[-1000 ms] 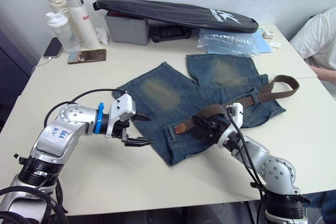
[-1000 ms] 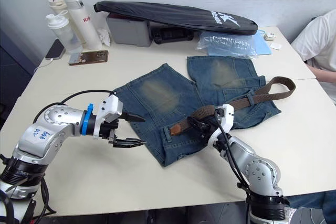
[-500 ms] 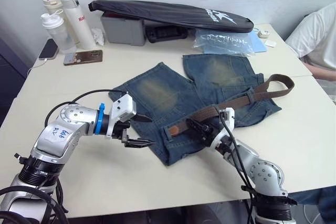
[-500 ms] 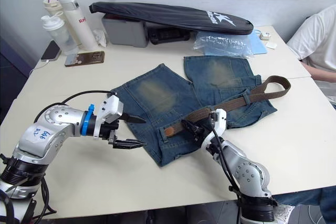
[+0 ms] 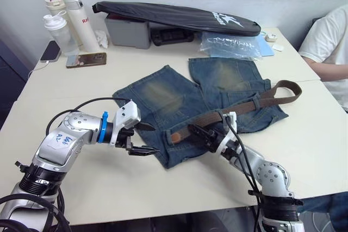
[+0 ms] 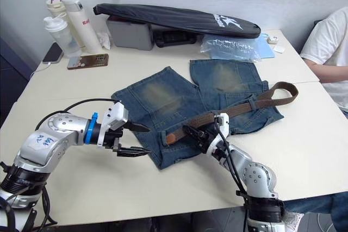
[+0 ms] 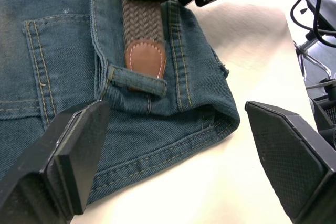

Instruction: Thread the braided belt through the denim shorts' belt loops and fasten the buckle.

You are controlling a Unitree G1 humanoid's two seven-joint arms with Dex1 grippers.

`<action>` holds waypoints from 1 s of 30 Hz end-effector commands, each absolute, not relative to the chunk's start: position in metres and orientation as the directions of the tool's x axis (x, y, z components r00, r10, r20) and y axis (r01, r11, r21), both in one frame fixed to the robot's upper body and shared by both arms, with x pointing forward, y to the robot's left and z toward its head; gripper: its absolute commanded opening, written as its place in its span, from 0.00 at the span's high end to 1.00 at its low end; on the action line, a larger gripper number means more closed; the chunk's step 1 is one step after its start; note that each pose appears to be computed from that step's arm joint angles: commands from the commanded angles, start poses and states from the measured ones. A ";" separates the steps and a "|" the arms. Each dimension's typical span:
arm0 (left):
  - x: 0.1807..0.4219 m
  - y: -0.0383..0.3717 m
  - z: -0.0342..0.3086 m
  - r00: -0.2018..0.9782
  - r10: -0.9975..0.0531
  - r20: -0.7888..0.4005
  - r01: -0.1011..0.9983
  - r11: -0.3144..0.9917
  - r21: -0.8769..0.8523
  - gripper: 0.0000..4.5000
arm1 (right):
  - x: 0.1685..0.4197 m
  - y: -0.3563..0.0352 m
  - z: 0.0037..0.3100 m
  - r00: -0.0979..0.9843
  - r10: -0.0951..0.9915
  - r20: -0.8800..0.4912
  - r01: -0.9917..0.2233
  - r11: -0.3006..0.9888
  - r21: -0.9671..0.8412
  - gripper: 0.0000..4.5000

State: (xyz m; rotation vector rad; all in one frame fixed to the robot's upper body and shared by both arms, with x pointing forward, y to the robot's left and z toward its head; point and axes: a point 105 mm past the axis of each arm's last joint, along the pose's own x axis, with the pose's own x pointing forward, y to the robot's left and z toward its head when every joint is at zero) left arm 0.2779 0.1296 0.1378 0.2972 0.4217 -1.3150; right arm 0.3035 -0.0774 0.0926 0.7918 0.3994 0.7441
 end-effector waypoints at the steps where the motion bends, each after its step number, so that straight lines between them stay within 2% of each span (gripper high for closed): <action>1: 0.277 0.126 0.146 0.197 -0.869 -0.453 0.977 0.213 0.016 0.00 | 0.306 -0.068 0.063 0.679 0.715 -0.166 -0.389 0.542 0.744 0.99; 7: 0.277 0.131 0.142 0.216 -0.858 -0.466 0.970 0.242 0.004 0.00 | 0.318 -0.062 0.063 0.736 0.660 -0.148 -0.400 0.601 0.692 0.99; 16: 0.285 0.139 0.132 0.266 -0.825 -0.499 0.948 0.319 -0.021 0.00 | 0.305 -0.046 0.037 0.663 0.693 -0.283 -0.440 0.667 0.601 0.99; 18: 0.286 0.141 0.131 0.277 -0.821 -0.499 0.940 0.338 -0.035 0.00 | 0.307 -0.038 0.038 0.650 0.709 -0.272 -0.452 0.649 0.612 0.99; 20: 0.287 0.142 0.130 0.281 -0.815 -0.507 0.936 0.350 -0.043 0.00 | 0.308 -0.028 0.048 0.641 0.740 -0.201 -0.438 0.569 0.696 0.99; 24: 0.286 0.150 0.124 0.296 -0.793 -0.532 0.918 0.391 -0.072 0.00 | 0.306 -0.018 0.055 0.610 0.779 -0.144 -0.447 0.488 0.749 0.99; 26: 0.285 0.153 0.120 0.298 -0.787 -0.540 0.905 0.413 -0.103 0.00 | 0.306 -0.016 0.061 0.594 0.796 -0.113 -0.492 0.471 0.732 0.99; 28: 0.282 0.155 0.117 0.293 -0.782 -0.550 0.896 0.425 -0.127 0.00 | 0.298 -0.011 0.067 0.535 0.840 -0.087 -0.591 0.446 0.673 0.99; 30: 0.281 0.159 0.110 0.297 -0.768 -0.567 0.866 0.467 -0.179 0.00 | 0.297 -0.008 0.070 0.525 0.848 -0.078 -0.614 0.440 0.656 0.99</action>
